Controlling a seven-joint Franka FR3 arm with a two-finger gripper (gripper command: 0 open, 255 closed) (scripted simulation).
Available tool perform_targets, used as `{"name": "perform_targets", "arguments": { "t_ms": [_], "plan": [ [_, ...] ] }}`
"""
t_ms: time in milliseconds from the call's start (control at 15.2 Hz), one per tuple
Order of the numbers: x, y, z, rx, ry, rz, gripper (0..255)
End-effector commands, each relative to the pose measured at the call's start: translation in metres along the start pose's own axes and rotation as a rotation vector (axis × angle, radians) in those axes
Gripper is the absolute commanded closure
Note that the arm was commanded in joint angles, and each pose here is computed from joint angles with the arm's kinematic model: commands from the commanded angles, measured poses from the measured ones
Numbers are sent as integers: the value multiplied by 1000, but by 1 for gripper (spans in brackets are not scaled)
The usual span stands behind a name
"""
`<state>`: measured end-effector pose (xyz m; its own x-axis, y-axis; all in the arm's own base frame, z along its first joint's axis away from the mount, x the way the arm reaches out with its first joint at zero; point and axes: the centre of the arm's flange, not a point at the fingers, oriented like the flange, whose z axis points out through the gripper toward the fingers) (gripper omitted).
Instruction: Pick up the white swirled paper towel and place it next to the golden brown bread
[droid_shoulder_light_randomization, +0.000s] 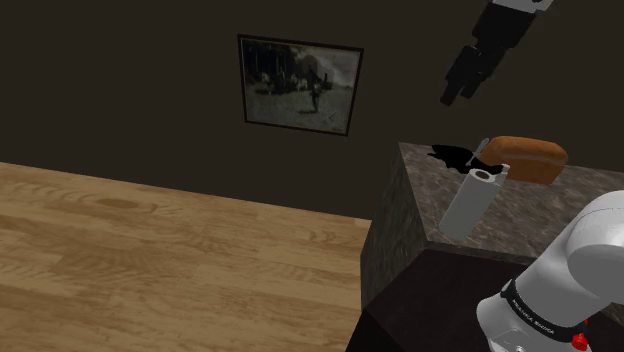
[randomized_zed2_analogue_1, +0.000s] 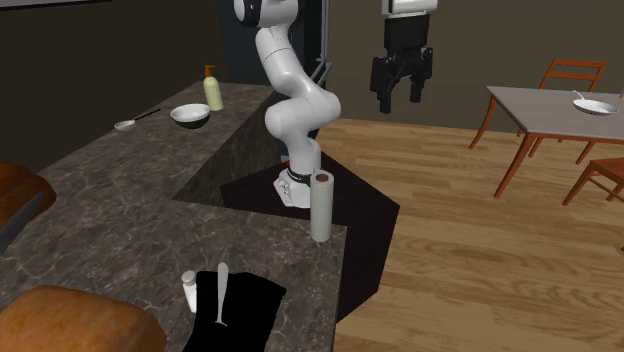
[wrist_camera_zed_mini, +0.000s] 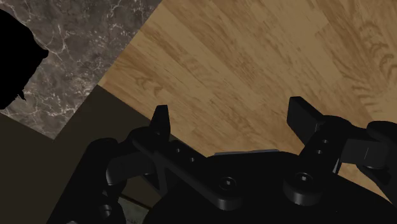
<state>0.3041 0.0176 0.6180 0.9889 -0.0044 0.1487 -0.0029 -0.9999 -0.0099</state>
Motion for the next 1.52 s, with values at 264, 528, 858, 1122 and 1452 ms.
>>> {"name": "perform_targets", "arguments": {
  "t_ms": [264, 528, 858, 1122, 1452],
  "plan": [
    [-29, 24, 34, -19, -10, 5, 0],
    [-58, 48, 67, -39, -21, 10, 0],
    [-96, 79, 107, -63, -34, 16, 0],
    [-126, 104, 138, -82, -44, 20, 0],
    [-135, 112, 162, -87, -47, 22, 0]
  ]
}}
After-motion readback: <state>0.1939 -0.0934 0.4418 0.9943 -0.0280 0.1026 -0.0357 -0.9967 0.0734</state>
